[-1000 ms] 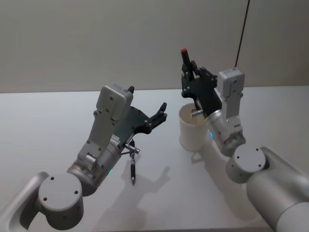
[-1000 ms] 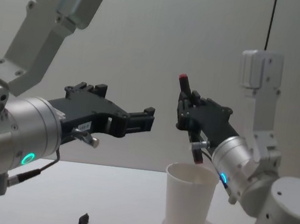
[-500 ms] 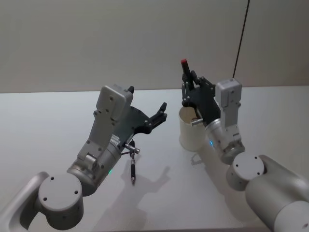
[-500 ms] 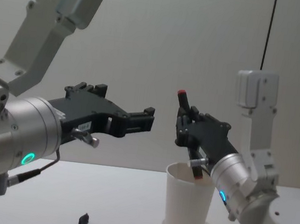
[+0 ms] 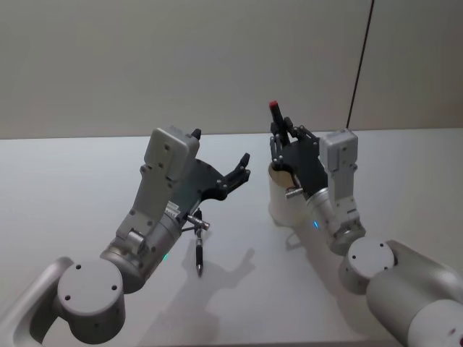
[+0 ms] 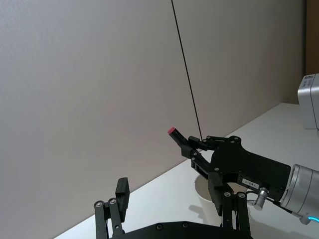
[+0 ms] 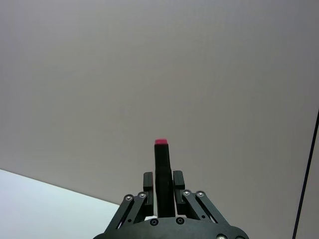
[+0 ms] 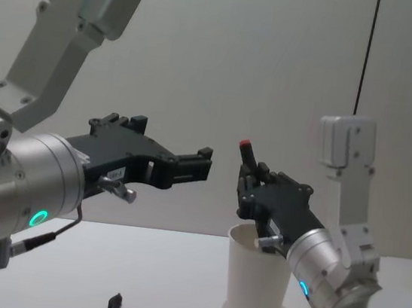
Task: Place the pen into the pen holder.
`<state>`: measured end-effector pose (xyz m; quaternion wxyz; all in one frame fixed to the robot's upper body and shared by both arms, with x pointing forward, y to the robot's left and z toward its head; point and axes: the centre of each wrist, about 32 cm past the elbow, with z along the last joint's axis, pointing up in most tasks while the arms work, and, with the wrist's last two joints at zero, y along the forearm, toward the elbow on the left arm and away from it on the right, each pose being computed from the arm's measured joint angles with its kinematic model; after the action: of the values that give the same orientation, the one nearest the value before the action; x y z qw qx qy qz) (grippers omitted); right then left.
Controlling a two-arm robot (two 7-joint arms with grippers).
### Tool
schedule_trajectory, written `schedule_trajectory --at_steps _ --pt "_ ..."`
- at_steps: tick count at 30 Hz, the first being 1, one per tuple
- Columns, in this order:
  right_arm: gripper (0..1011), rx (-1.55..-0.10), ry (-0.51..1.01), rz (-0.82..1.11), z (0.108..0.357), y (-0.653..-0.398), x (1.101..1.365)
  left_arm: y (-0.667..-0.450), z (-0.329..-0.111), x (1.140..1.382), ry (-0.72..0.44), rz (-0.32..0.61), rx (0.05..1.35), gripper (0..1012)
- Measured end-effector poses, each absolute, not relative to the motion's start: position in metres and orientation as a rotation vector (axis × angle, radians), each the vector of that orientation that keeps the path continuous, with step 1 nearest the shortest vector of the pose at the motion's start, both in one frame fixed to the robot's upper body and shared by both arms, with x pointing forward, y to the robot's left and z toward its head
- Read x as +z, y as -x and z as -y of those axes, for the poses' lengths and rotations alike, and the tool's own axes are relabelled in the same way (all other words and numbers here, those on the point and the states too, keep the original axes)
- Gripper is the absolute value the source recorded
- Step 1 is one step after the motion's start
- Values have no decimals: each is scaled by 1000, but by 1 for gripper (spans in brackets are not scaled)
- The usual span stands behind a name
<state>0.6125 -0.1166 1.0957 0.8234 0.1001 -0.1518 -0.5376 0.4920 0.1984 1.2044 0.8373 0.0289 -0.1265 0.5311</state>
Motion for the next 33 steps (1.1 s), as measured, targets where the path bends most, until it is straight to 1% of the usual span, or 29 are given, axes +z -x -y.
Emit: schedule_trajectory --at_steps 1,3,4,6,7,8,13,14,17,18,20,21,22,24,26,27,33 --pt "237 -1143 -212 323 117 -612 1095 -492 -198 1204 -61 268 1124 1004" --pt "275 -1142 -209 323 117 -612 1094 -492 -198 1204 -61 268 1124 1004" --pt "330 -1141 -204 321 117 -611 1093 -492 -198 1204 -61 268 1124 1004" --pt "368 -1140 -201 321 117 -610 1092 -492 -198 1204 -61 268 1124 1004" --pt "433 -1140 -197 320 117 -610 1091 -492 -198 1204 -61 268 1124 1004" --pt "443 -1140 -195 319 117 -610 1091 -492 -198 1204 -61 268 1124 1004" --pt "613 -1139 -183 317 118 -608 1088 -492 -198 1204 -61 268 1124 1004" --pt "613 -1139 -182 316 118 -608 1088 -492 -198 1204 -61 268 1124 1004" --pt "729 -1140 -179 315 119 -608 1087 -492 -198 1204 -61 268 1124 1004" --pt "729 -1140 -178 315 119 -608 1087 -492 -198 1204 -61 268 1124 1004" --pt "837 -1141 -179 314 119 -608 1087 -492 -198 1204 -61 268 1124 1004" --pt "837 -1141 -179 314 119 -608 1088 -492 -198 1204 -61 268 1124 1004" --pt "881 -1142 -180 314 119 -609 1088 -492 -198 1204 -61 268 1124 1004" --pt "930 -1140 -182 313 120 -609 1088 -492 -198 1204 -61 268 1124 1004" --pt "957 -1139 -187 313 120 -610 1089 -492 -198 1204 -61 268 1124 1004" --pt "1001 -1137 -194 313 120 -612 1092 -492 -198 1204 -61 268 1124 1004" --pt "1001 -1132 -212 292 121 -615 1103 -492 -198 1204 -61 268 1124 1004"
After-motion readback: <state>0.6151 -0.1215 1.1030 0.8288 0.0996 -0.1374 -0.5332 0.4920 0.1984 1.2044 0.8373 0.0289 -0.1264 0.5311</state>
